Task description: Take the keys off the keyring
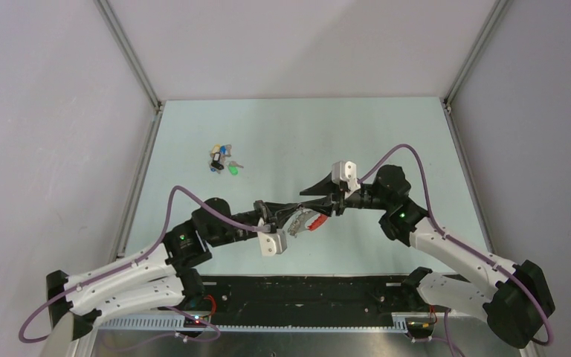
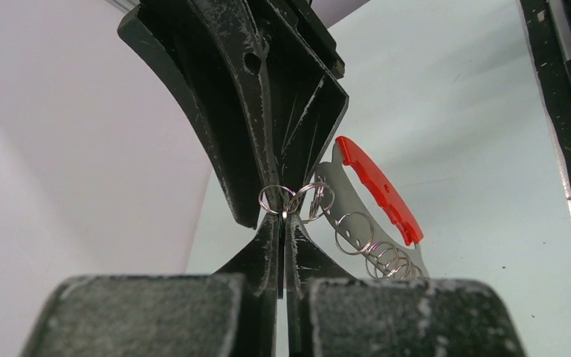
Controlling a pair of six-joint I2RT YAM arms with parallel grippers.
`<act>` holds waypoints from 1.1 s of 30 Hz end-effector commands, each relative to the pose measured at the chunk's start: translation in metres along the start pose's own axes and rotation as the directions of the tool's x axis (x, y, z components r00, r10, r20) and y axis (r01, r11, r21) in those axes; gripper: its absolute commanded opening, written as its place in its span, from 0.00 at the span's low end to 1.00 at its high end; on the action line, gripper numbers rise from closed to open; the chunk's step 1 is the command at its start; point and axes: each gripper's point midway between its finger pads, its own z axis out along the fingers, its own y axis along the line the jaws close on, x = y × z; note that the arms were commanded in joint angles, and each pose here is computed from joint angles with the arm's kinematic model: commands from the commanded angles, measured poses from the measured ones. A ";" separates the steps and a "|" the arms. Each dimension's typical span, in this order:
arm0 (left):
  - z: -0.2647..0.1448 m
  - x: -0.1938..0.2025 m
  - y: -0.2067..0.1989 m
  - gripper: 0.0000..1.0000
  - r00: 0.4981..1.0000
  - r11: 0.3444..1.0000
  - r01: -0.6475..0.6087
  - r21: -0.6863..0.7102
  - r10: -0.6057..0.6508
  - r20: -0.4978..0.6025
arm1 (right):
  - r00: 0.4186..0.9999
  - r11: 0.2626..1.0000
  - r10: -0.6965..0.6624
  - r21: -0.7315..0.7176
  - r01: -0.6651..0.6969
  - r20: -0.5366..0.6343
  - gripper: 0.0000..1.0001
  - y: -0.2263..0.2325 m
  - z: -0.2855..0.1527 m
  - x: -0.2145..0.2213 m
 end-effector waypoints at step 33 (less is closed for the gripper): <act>-0.009 0.008 0.031 0.00 0.955 0.947 -0.294 -0.131 0.288 -0.063 | 0.999 0.995 -0.025 -0.100 0.029 0.048 0.34 0.014 0.012 -0.017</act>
